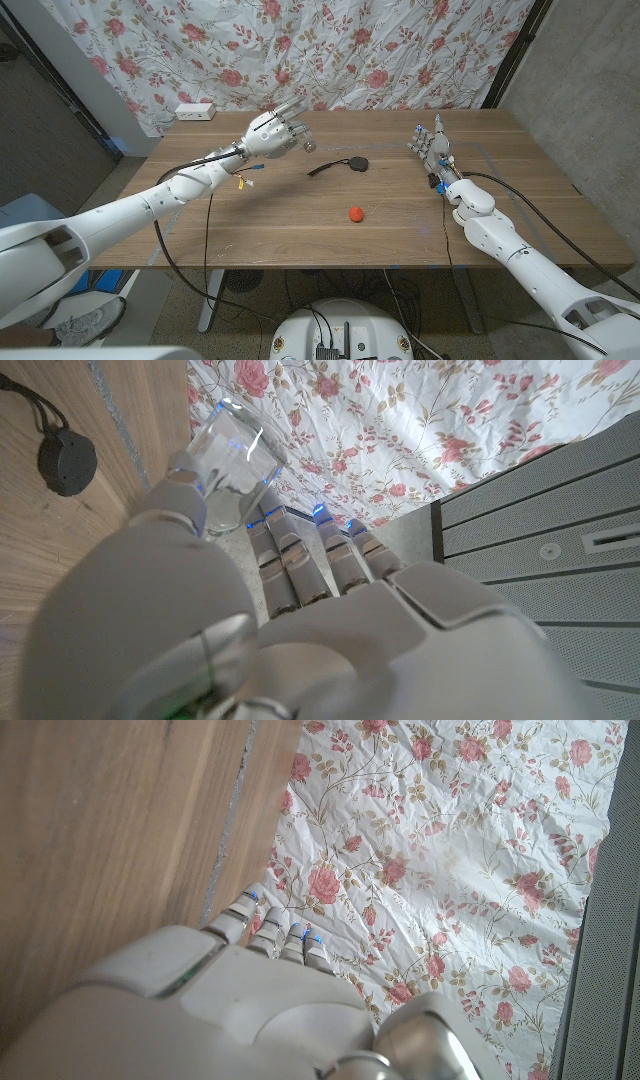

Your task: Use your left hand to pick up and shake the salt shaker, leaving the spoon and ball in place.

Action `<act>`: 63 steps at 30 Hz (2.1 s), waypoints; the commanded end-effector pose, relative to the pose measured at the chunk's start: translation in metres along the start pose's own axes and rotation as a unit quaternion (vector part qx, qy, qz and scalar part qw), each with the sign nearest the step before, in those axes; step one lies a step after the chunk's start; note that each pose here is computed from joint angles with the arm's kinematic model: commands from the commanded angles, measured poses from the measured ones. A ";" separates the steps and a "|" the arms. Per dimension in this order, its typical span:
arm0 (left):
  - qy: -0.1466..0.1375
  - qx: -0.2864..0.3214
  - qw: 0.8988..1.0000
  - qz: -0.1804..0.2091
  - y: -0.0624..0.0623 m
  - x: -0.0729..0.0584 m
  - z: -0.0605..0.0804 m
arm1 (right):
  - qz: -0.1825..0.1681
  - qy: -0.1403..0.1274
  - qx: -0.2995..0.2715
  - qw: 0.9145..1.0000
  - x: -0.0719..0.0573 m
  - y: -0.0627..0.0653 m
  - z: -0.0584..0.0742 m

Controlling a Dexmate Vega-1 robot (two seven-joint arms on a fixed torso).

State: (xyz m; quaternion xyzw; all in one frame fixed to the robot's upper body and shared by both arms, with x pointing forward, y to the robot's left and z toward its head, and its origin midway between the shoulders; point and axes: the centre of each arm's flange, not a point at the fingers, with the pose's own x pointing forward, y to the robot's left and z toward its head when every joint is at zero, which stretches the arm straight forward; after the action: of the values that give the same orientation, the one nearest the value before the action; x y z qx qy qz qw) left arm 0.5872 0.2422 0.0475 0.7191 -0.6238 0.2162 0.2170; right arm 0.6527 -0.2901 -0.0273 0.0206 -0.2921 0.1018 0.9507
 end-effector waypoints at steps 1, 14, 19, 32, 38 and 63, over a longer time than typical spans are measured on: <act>0.063 -0.051 0.996 -0.031 -0.006 -0.005 -0.005 | 0.000 0.000 0.000 1.000 0.000 0.000 0.000; 0.144 -0.133 0.979 -0.059 -0.008 -0.006 -0.005 | 0.000 0.000 0.000 1.000 0.000 0.000 0.000; 0.166 -0.156 0.972 -0.063 -0.007 -0.008 -0.003 | 0.000 0.000 0.000 1.000 0.000 0.000 0.000; 0.236 -0.230 0.940 -0.089 -0.003 -0.019 0.002 | 0.000 0.000 0.000 1.000 0.000 0.000 0.000; 0.270 -0.270 0.918 -0.106 -0.003 -0.023 0.003 | 0.000 0.000 0.000 1.000 0.000 0.000 0.000; 0.356 -0.381 0.843 -0.132 -0.011 -0.026 0.017 | 0.000 0.000 0.000 1.000 0.000 0.000 0.000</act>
State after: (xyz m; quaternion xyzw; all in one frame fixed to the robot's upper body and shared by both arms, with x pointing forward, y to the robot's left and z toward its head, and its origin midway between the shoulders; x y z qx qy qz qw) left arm 0.5924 0.2563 0.0244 0.5694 -0.4685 0.1863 0.6494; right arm 0.6528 -0.2903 -0.0273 0.0206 -0.2921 0.1016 0.9507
